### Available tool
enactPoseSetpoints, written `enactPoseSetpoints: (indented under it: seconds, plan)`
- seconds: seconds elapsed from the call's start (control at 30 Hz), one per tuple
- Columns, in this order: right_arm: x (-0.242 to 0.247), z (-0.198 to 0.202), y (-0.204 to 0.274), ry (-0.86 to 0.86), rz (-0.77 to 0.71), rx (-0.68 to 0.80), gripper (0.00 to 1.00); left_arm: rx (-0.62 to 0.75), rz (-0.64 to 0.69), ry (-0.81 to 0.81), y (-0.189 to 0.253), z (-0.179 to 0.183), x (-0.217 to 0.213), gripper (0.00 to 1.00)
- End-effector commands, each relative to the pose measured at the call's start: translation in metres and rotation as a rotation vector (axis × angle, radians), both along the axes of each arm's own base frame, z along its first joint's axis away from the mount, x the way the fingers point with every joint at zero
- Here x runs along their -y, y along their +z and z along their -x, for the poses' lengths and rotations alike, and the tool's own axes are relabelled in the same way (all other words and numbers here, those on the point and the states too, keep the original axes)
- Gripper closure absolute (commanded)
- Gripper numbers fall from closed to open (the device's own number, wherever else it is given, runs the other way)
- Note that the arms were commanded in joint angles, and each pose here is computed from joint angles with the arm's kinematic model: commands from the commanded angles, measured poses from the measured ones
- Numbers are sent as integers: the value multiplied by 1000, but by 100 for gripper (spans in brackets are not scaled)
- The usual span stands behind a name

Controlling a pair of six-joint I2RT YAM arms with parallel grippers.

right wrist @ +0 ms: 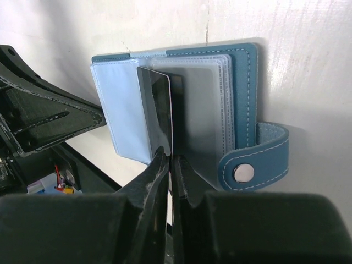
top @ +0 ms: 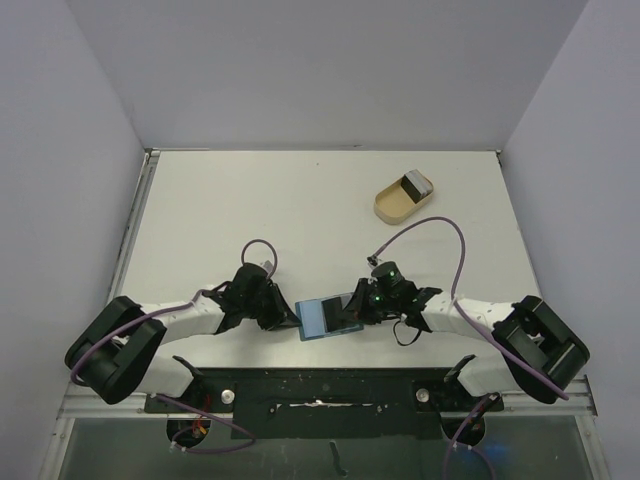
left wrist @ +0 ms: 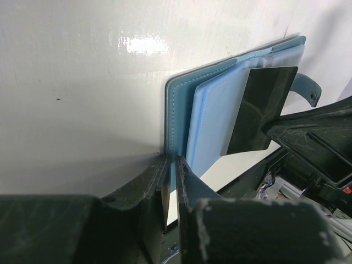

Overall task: Put the credit cards into the card holder
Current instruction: Insert the credit card into the card holder.

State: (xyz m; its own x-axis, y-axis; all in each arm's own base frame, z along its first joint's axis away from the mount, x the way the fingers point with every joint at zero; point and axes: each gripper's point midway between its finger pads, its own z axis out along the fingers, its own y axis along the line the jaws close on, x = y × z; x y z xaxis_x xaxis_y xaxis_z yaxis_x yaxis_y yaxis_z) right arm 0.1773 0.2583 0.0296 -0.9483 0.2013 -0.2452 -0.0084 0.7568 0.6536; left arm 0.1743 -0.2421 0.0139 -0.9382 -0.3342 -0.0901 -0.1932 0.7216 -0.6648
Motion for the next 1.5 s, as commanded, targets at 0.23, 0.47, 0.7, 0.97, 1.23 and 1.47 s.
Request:
enactPoseSetpoints:
  seconds: [0.23, 0.47, 0.7, 0.97, 1.23, 1.47]
  plan:
    - [1, -1, -7, 39, 19, -1, 91, 24, -21, 2, -3, -8, 2, 91]
    - [2, -9, -6, 51, 69, 20, 80, 26, -17, 0, -2, -8, 2, 91]
    - [4, -17, 8, 44, 97, 60, 69, 24, -12, -5, -1, -8, 4, 91]
    - [0, -24, 9, 73, 131, 84, 64, 26, -2, -11, -1, -8, 5, 91]
    - [-19, -24, 6, 126, 100, 89, 63, 33, 12, -10, 2, -9, 7, 91]
    - [-38, -25, 14, 168, 65, 102, 63, 35, 12, -14, 3, -11, 9, 91]
